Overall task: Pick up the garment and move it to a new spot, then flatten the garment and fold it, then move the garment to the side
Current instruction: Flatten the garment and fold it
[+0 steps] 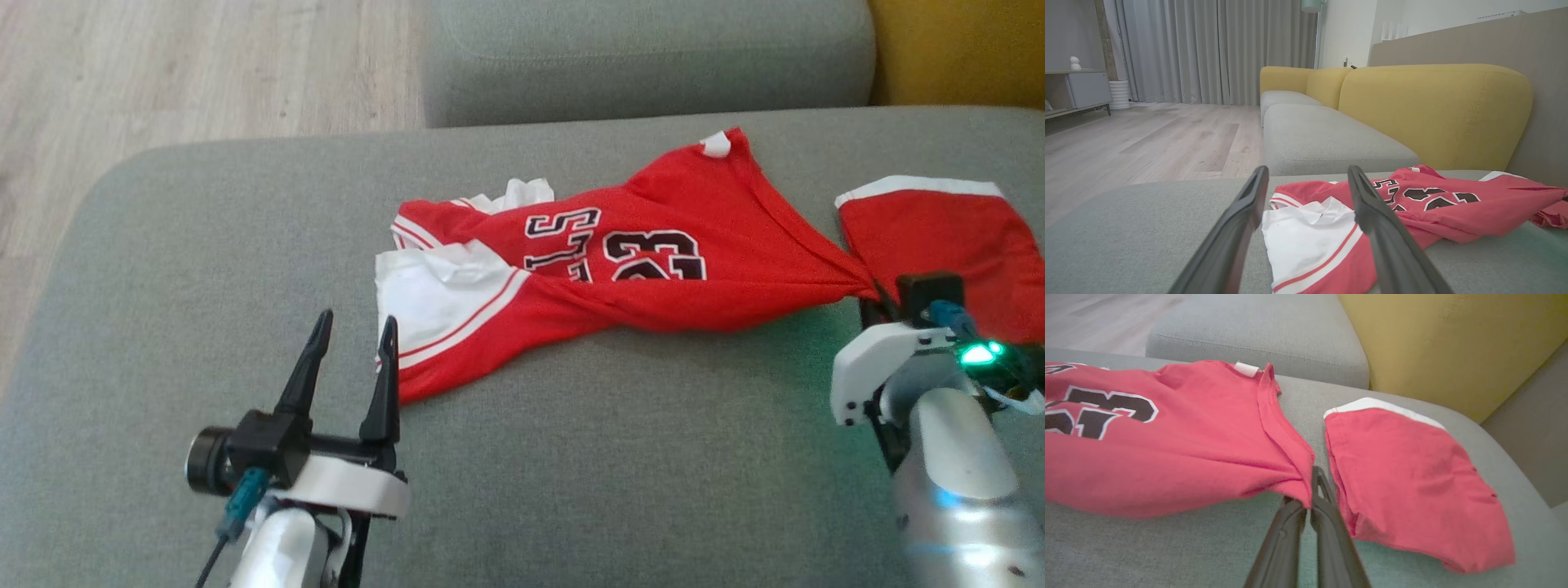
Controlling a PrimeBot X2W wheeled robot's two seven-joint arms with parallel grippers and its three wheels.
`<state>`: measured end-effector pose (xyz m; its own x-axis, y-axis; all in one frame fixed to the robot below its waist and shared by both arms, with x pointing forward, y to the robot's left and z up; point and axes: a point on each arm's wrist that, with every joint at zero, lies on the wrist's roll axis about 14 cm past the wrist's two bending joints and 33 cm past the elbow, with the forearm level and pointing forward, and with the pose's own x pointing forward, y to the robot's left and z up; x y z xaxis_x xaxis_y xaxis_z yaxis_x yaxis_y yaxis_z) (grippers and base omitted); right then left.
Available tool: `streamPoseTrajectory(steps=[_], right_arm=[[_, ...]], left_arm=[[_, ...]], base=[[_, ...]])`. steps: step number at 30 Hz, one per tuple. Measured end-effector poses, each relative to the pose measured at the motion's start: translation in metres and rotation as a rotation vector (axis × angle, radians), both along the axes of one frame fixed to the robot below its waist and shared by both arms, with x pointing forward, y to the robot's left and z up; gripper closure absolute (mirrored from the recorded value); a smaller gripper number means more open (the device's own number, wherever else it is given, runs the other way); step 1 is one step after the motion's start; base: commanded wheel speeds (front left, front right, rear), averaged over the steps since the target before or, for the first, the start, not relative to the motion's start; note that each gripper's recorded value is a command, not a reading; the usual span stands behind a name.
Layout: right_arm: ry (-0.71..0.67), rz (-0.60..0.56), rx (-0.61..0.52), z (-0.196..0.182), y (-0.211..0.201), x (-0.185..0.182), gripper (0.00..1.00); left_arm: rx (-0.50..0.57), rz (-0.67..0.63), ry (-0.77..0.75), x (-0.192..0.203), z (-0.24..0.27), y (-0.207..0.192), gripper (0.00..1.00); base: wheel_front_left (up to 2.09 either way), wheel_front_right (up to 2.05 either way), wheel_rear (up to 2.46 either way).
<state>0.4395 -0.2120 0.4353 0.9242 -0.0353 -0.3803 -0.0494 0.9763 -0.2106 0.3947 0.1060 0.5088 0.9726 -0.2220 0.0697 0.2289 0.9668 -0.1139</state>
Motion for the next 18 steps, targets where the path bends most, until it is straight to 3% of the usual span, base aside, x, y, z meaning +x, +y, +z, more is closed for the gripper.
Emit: streamPoseTrajectory(steps=[1, 10, 18], right_arm=[[-0.026, -0.006, -0.032, 0.012, -0.005, -0.002, 0.0], [-0.332, -0.009, -0.103, 0.097, -0.013, 0.005, 0.0], [-0.355, 0.116, 0.181, 0.067, 0.047, -0.027, 0.0]], left_arm=[[-0.003, 0.001, 0.005, -0.006, -0.001, -0.001, 0.0], [-0.004, -0.004, 0.008, -0.007, -0.003, -0.003, 0.0], [0.005, -0.023, 0.048, 0.002, -0.018, -0.006, 0.0]], base=[[0.0, 0.0, 0.0], [0.0, 0.0, 0.0], [0.0, 0.0, 0.0]])
